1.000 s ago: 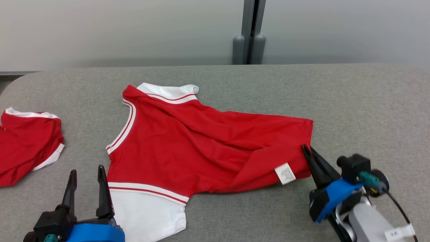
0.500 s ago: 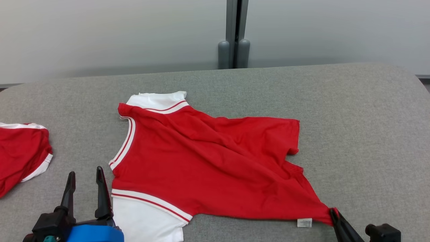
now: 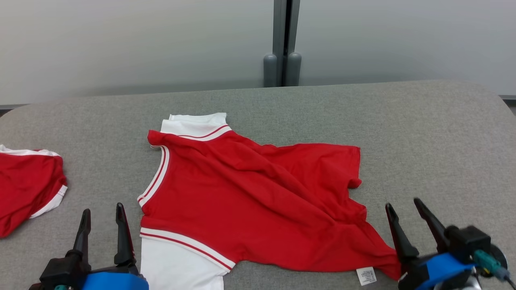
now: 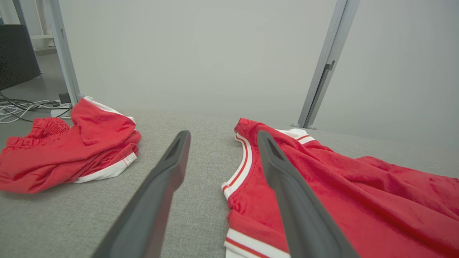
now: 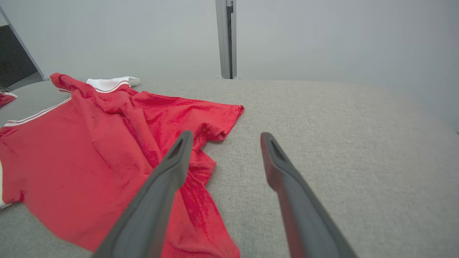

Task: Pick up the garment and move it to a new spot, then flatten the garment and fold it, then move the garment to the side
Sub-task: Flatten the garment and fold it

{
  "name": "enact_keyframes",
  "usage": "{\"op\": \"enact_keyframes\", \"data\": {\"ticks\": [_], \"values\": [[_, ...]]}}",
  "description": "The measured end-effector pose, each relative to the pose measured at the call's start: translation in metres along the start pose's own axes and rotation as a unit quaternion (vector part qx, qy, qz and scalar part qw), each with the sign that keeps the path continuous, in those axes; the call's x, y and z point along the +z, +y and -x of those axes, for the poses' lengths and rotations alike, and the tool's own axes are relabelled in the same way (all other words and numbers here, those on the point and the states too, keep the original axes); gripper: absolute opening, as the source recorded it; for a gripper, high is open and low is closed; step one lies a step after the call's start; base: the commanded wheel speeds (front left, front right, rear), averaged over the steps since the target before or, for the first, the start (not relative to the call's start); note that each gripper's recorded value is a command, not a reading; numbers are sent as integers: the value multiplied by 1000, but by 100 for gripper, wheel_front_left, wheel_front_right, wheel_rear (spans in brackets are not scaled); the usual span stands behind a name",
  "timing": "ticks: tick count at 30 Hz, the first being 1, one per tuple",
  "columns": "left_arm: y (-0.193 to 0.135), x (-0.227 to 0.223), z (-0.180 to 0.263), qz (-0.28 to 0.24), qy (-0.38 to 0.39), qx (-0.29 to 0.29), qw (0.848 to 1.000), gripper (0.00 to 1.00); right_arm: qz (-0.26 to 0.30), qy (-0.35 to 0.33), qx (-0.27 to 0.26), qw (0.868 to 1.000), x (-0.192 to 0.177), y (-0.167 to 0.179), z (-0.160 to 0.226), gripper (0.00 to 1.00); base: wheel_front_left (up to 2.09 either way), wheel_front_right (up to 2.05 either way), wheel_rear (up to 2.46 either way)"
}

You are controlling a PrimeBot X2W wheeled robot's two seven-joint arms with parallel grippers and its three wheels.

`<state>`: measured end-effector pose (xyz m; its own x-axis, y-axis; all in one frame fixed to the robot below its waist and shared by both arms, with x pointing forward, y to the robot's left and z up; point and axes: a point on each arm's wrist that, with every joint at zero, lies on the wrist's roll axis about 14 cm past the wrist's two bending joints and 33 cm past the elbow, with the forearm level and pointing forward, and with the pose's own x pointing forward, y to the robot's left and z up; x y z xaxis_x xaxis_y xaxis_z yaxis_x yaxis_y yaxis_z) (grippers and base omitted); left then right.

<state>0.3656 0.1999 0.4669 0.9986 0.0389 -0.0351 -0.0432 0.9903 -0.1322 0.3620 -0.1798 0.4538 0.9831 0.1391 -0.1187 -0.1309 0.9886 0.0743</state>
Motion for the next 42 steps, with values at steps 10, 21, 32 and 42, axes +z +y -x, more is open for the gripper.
{"op": "enact_keyframes", "data": {"ticks": [10, 21, 32, 42], "values": [[7, -3, -3, -4, 5, 9, 1000, 100, 87, -28, 52, 994, 67, 15, -87, 100, 0, 0, 0], [19, -3, -6, -7, 5, 26, 1000, 100, 122, 92, 44, 987, 25, -1, -138, 100, 0, 0, 0], [28, -11, -10, -7, 18, 41, 999, 100, 116, 210, 33, 970, -45, -13, -150, 100, 0, 0, 0], [32, -15, -14, -6, 23, 48, 999, 100, 96, 259, 47, 960, -75, 6, -152, 43, 0, 0, 0]]}}
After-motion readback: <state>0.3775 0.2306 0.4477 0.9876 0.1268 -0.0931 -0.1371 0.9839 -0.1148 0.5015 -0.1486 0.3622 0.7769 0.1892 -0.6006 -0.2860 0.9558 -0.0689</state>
